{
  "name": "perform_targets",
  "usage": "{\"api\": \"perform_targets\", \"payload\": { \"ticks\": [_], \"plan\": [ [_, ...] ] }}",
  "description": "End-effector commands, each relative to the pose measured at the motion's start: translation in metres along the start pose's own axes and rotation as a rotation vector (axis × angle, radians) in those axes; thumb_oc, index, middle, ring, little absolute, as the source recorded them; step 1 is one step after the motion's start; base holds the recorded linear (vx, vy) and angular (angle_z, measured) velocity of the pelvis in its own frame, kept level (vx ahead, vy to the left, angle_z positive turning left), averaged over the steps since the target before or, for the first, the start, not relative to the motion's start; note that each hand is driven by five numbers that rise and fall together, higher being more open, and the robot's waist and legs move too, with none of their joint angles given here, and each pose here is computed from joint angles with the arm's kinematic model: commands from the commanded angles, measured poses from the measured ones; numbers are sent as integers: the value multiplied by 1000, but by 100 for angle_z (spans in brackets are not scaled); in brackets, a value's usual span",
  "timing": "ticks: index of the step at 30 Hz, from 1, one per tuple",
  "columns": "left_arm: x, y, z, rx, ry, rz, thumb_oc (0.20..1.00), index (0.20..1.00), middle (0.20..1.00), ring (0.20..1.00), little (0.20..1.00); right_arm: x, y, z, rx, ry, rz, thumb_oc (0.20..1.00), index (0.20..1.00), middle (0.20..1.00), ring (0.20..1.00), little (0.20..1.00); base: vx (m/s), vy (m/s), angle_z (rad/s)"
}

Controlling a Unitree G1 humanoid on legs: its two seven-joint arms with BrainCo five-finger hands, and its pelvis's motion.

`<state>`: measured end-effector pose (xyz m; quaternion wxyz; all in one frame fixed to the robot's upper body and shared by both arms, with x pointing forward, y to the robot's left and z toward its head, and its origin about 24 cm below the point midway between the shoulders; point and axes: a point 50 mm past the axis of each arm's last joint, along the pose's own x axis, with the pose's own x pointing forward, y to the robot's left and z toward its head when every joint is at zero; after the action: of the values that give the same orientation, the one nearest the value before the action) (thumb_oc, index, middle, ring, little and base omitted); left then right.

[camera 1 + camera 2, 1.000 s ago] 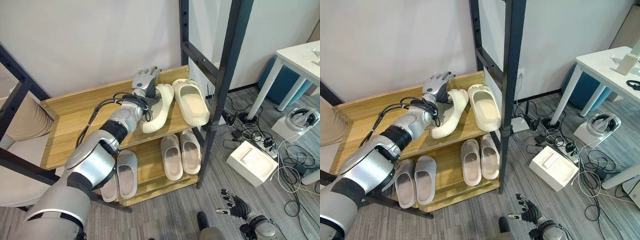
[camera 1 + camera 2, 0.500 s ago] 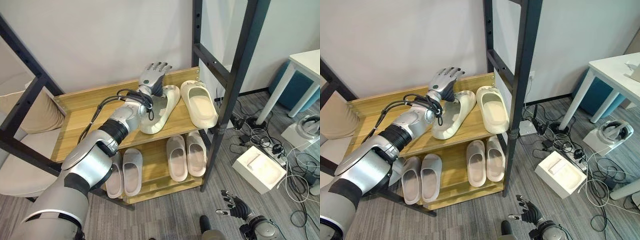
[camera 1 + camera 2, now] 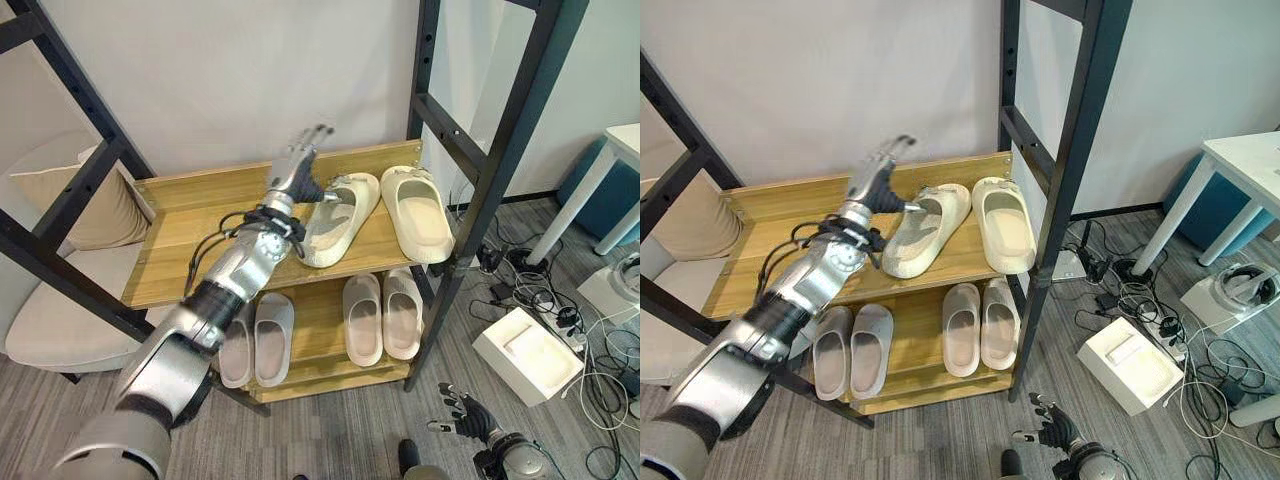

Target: Arrange the slippers neatly on the shoe rack.

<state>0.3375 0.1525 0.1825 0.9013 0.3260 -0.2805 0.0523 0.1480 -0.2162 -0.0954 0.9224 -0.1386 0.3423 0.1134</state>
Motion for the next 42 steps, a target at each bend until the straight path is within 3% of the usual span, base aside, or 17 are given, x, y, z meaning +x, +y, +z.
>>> {"api": "perform_targets", "payload": {
  "ticks": [1,2,4,7,12,18,27,42],
  "plan": [
    [26,16,9,-132,-54,99,1000,1000,1000,1000,1000,6,7,11,-12,-53,20,1000,1000,1000,1000,1000,-1,0,6],
    [25,16,8,-133,-52,99,1000,1000,1000,1000,1000,6,7,11,-13,-51,21,1000,1000,1000,1000,1000,-8,1,9],
    [8,19,1,-403,-1,141,1000,1000,1000,1000,1000,8,5,15,-1,-65,1,1000,1000,1000,1000,1000,0,8,24],
    [-5,16,-6,-561,45,116,1000,1000,1000,1000,1000,7,3,16,1,-66,-10,1000,1000,1000,1000,1000,8,10,1],
    [-37,-5,-15,-839,157,-68,1000,1000,1000,1000,1000,6,-3,15,-2,-46,-27,1000,1000,1000,1000,1000,-1,3,-1],
    [-46,-39,-16,-915,264,-279,1000,1000,1000,1000,1000,5,-4,13,-42,-20,1,1000,1000,1000,1000,1000,0,0,0],
    [-44,-58,-1,-927,254,-407,1000,1000,1000,1000,1000,3,-1,9,-66,7,36,1000,1000,1000,1000,1000,0,1,0],
    [-22,-90,47,-1074,180,-418,1000,1000,1000,1000,1000,5,4,6,-56,21,42,1000,1000,1000,1000,1000,1,-1,-1]
  ]
}}
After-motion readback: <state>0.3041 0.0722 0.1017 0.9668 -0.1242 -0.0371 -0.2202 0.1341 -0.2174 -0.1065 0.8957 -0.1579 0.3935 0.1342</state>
